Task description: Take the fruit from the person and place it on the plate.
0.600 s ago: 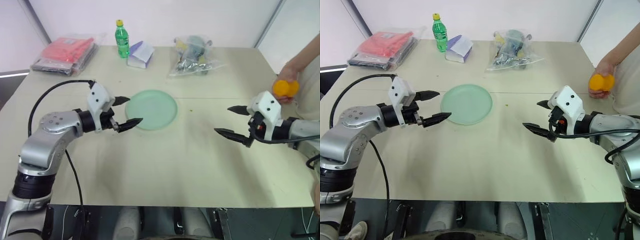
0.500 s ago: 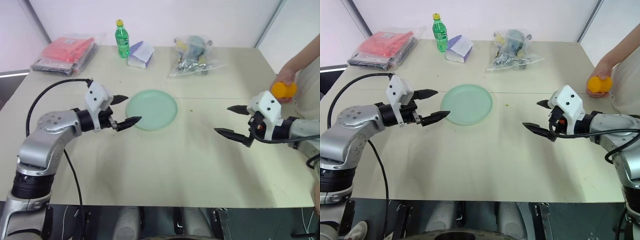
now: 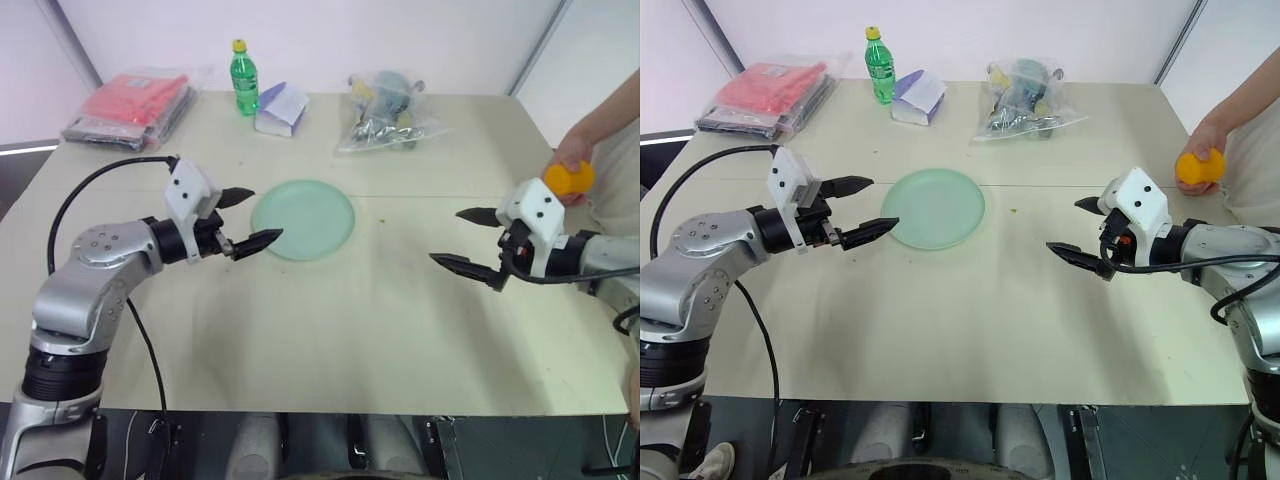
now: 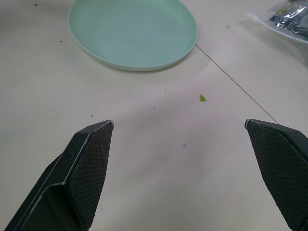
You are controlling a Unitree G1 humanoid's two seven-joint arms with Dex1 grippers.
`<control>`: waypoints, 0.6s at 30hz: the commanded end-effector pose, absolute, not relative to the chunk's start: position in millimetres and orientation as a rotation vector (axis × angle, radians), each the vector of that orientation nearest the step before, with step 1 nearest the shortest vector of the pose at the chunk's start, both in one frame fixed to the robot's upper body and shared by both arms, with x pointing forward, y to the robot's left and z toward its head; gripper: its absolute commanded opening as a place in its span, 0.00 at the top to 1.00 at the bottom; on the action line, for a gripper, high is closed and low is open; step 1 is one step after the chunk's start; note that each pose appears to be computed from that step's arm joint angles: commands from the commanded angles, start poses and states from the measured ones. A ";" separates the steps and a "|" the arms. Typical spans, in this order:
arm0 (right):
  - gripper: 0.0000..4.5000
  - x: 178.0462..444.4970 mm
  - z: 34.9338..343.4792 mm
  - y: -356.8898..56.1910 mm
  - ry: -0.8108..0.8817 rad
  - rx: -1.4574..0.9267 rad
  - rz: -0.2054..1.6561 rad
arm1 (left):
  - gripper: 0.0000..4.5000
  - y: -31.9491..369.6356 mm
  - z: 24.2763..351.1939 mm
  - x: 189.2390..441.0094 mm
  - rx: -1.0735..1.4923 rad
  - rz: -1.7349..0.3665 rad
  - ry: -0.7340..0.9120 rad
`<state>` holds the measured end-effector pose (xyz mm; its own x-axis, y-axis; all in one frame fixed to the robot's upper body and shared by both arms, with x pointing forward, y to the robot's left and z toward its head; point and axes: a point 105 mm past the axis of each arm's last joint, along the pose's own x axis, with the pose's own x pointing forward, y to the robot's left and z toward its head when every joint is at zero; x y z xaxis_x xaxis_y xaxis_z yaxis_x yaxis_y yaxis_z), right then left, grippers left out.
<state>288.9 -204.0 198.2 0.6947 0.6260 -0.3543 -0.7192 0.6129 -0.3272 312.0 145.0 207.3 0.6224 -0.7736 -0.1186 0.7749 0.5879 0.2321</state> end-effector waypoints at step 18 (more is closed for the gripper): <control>0.00 287.4 211.1 -202.5 0.169 -0.504 0.769 | 0.01 138.9 216.7 305.1 0.312 -0.929 -0.045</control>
<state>289.1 -204.0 198.0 0.6969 0.6225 -0.3560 -0.7169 0.6168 -0.3249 309.3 144.1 203.9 0.6145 -0.7782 -0.1295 0.7817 0.5784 0.2333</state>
